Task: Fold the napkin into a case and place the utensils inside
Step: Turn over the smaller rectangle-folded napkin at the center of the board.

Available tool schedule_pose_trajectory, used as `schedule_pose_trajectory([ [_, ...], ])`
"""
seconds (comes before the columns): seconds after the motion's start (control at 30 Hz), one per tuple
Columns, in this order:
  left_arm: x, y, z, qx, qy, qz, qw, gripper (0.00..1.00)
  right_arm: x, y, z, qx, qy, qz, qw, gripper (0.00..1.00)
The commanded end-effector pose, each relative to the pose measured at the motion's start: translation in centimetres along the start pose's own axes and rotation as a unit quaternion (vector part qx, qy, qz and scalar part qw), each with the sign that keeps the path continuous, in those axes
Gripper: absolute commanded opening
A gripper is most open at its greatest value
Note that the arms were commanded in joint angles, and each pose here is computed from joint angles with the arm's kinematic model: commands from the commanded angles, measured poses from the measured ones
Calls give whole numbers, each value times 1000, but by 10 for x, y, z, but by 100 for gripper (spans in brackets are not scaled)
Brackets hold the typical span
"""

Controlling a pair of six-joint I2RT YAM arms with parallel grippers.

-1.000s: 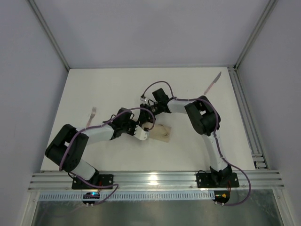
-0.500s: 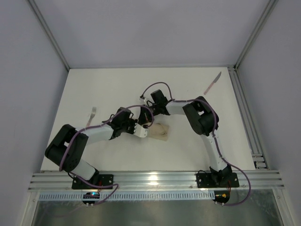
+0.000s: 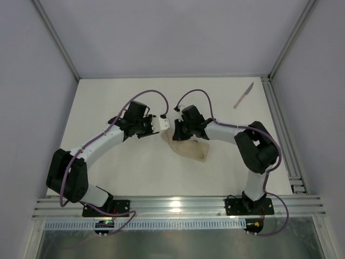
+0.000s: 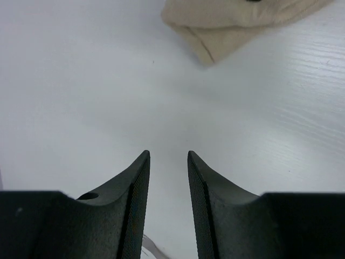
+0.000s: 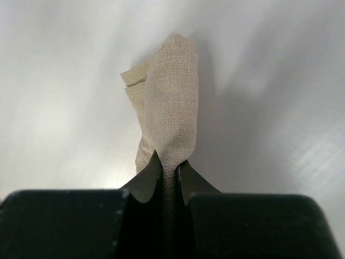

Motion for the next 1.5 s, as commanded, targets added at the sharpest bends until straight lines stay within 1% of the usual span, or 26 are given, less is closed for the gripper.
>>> schedule_pose_trajectory([
  [0.0, -1, 29, -6, 23, 87, 14, 996, 37, -17, 41, -35, 156, 49, -38, 986, 4],
  [0.07, -1, 36, 1, 11, 98, 16, 995, 37, -23, 59, -50, 225, 72, -49, 970, 4],
  [0.13, -3, 42, 8, -4, 109, 13, 994, 37, -23, 70, -59, 265, 88, -40, 959, 4],
  [0.17, -1, 45, 13, -17, 114, 19, 993, 37, -25, 81, -68, 305, 101, -39, 946, 4],
  [0.27, 1, 49, 22, -44, 118, 24, 992, 37, -30, 101, -81, 366, 125, -36, 922, 4],
  [0.3, 1, 49, 24, -47, 118, 22, 992, 37, -34, 114, -87, 403, 129, -41, 905, 4],
  [0.37, 4, 50, 26, -51, 124, 23, 991, 38, -37, 127, -96, 447, 154, -30, 881, 4],
  [0.4, 5, 51, 28, -58, 126, 27, 990, 38, -38, 137, -104, 491, 160, -25, 856, 4],
  [0.5, 6, 51, 32, -71, 132, 27, 988, 38, -42, 148, -109, 550, 204, -1, 810, 4],
  [0.53, 7, 52, 33, -74, 137, 26, 988, 39, -39, 153, -114, 589, 214, 17, 779, 4],
  [0.6, 7, 53, 34, -76, 140, 25, 987, 39, -40, 150, -112, 616, 239, 30, 750, 4],
  [0.63, 9, 53, 35, -79, 143, 26, 986, 39, -34, 145, -117, 634, 262, 63, 725, 4],
  [0.67, 9, 54, 35, -80, 144, 25, 986, 39, -31, 140, -116, 639, 274, 74, 715, 4],
  [0.7, 10, 54, 37, -84, 147, 25, 985, 40, -26, 127, -116, 645, 296, 94, 698, 4],
  [0.73, 11, 55, 38, -86, 149, 25, 985, 40, -22, 121, -115, 648, 308, 106, 688, 4],
  [0.77, 12, 55, 38, -86, 151, 25, 984, 40, -22, 113, -114, 652, 315, 104, 682, 4],
  [0.83, 14, 57, 40, -91, 155, 23, 983, 40, -17, 94, -105, 651, 349, 122, 663, 4],
  [0.97, 17, 58, 42, -96, 161, 23, 982, 41, 5, 43, -88, 636, 415, 162, 630, 4],
  [1.03, 18, 60, 43, -99, 166, 22, 981, 41, 12, 29, -71, 616, 433, 160, 638, 4],
  [1.07, 18, 61, 44, -101, 167, 22, 981, 41, 16, 20, -67, 604, 434, 159, 650, 4],
  [1.17, 19, 61, 46, -103, 172, 20, 979, 41, 18, 6, -49, 589, 445, 151, 657, 4],
  [1.27, 17, 61, 47, -103, 176, 17, 979, 41, 27, -14, -41, 563, 460, 165, 666, 4],
  [1.3, 17, 62, 47, -102, 175, 15, 979, 41, 34, -22, -42, 557, 457, 169, 672, 5],
  [1.37, 17, 62, 47, -103, 176, 17, 979, 41, 32, -29, -34, 541, 455, 171, 686, 14],
  [1.4, 17, 62, 47, -103, 176, 17, 979, 41, 33, -32, -31, 535, 450, 166, 696, 22],
  [1.47, 17, 62, 48, -104, 176, 17, 979, 42, 30, -36, -24, 516, 446, 158, 714, 29],
])
Point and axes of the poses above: each gripper's point midway between its finger pads, its own y axis back along the fingers, its own z axis along the line the jaws close on, x = y × z, the point moved 4 cm from there along y, back along the fingers, and after that the axes turned 9 degrees about y, right-handed, at the moved point
